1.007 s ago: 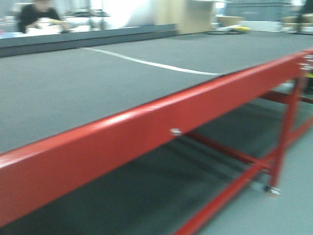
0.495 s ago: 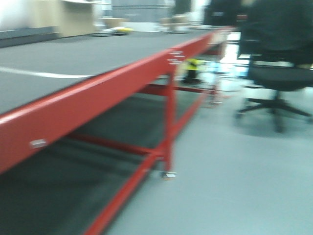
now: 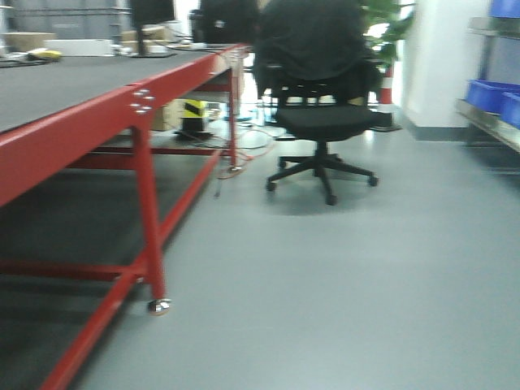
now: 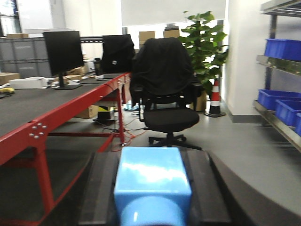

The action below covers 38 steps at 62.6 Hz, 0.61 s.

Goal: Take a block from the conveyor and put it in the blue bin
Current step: 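Drive the base away from the conveyor holding both blocks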

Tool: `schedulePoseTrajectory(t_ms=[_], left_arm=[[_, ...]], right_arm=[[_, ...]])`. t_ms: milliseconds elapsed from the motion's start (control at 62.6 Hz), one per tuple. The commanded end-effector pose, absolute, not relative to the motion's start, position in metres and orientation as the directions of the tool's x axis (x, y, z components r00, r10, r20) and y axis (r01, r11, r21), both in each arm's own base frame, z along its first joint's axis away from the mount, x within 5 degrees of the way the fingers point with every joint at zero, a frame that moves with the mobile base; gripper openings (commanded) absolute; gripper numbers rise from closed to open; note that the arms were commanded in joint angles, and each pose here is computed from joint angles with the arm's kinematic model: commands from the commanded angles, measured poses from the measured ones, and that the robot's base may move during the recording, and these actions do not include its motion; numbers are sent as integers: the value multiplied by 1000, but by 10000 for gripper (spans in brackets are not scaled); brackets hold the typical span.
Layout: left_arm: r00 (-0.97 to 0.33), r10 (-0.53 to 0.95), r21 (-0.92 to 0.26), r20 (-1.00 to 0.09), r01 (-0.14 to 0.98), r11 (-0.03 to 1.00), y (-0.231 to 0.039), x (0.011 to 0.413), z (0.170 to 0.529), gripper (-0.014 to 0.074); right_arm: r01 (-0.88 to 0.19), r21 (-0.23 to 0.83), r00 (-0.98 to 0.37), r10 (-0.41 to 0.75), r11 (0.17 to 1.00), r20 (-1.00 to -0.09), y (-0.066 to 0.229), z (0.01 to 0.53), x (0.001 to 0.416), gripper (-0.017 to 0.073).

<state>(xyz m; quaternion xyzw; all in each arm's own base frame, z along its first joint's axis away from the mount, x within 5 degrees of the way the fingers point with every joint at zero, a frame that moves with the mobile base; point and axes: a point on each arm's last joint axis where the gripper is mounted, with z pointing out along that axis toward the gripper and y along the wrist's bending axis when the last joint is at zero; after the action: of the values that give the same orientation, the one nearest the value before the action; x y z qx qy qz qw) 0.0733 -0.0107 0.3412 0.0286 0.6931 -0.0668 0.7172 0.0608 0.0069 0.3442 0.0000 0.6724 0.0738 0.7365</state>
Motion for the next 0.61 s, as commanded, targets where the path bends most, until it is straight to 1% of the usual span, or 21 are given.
schedulePoseTrajectory(t_ms=[0, 591], left_arm=[[58, -72, -64, -996, 140, 988, -11, 72, 346, -111], [61, -73, -64, -995, 139, 988, -11, 72, 346, -111]], right_arm=[[-105, 89, 104, 100, 990, -990, 6, 345, 60, -162], [-105, 89, 104, 100, 990, -990, 6, 345, 60, -162]])
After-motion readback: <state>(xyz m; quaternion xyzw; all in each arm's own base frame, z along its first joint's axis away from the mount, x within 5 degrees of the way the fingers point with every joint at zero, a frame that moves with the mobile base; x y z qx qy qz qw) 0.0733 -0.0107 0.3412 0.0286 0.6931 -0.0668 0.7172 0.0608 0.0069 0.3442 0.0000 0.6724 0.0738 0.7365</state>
